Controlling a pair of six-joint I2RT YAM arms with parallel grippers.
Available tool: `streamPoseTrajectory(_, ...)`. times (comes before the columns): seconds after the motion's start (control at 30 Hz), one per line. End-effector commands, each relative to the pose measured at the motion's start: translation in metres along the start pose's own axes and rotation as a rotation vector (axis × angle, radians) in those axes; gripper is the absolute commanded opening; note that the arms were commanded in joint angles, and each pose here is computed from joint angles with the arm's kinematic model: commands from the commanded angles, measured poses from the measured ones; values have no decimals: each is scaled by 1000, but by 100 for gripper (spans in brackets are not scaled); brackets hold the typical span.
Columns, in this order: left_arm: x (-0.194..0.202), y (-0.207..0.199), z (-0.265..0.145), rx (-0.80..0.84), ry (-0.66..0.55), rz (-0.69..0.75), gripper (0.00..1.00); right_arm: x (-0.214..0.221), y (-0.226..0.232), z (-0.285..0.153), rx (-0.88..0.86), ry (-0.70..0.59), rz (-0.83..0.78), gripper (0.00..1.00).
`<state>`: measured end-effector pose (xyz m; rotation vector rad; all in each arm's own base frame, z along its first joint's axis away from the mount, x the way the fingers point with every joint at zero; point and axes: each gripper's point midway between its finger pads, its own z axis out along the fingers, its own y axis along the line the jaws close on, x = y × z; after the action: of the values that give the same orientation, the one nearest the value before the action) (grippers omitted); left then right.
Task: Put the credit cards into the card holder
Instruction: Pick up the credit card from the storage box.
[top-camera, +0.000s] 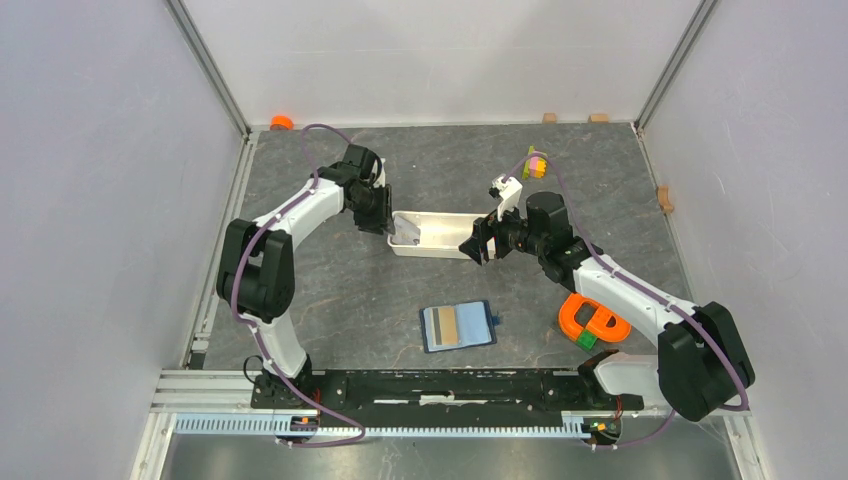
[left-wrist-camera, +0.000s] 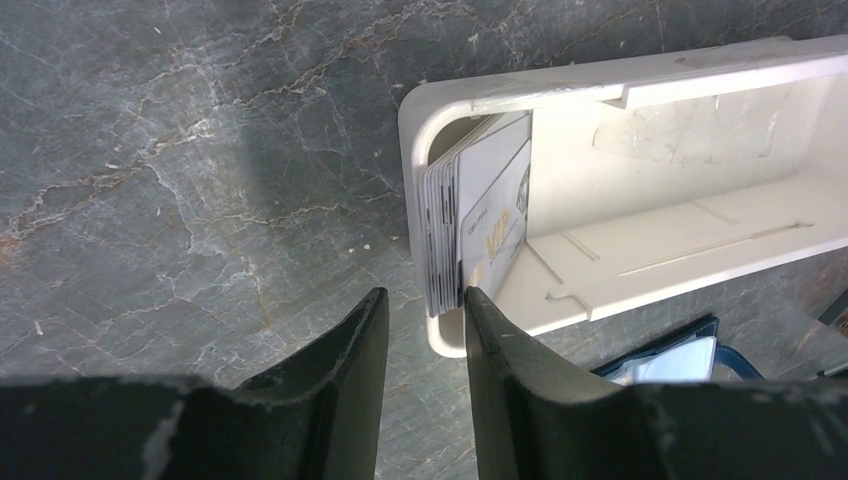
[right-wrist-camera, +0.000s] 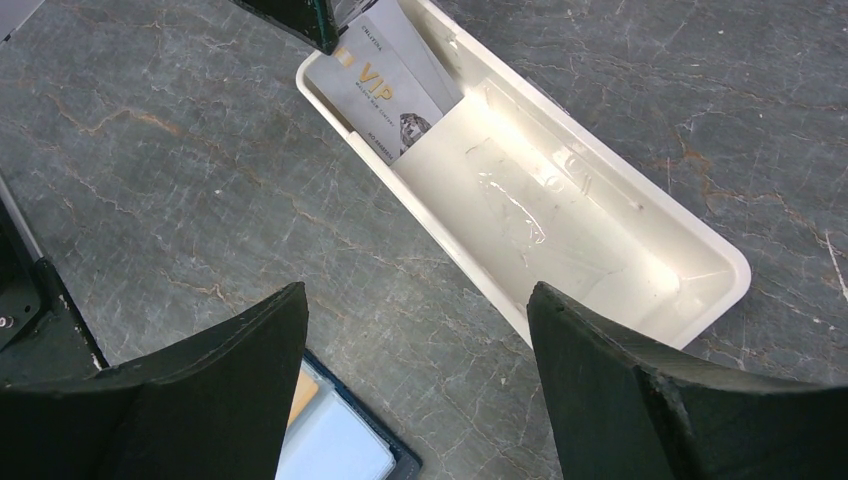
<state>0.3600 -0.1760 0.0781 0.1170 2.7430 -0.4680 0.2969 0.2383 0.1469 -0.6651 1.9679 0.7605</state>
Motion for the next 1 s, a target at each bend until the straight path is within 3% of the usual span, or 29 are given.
streamPoseTrajectory(0.0,0,-4,-10,31,-16,29,48,-10,-2,-3,12,-35,-28,85)
streamPoseTrajectory(0.03,1,-8,-10,57,-15,23,55,-10,-2,-3,12,-34,-27,85)
streamPoseTrajectory(0.13,3,-19,-5,118,-17,2,63,-10,-2,-3,9,-37,-27,85)
streamPoseTrajectory(0.33,13,-17,10,99,38,-2,66,-10,-1,-2,5,-37,-23,85)
streamPoseTrajectory(0.57,11,-2,6,6,13,9,51,-9,-1,-4,7,-39,-25,85)
streamPoseTrajectory(0.97,1,8,-12,-66,-45,40,43,-9,-1,-5,9,-40,-25,85)
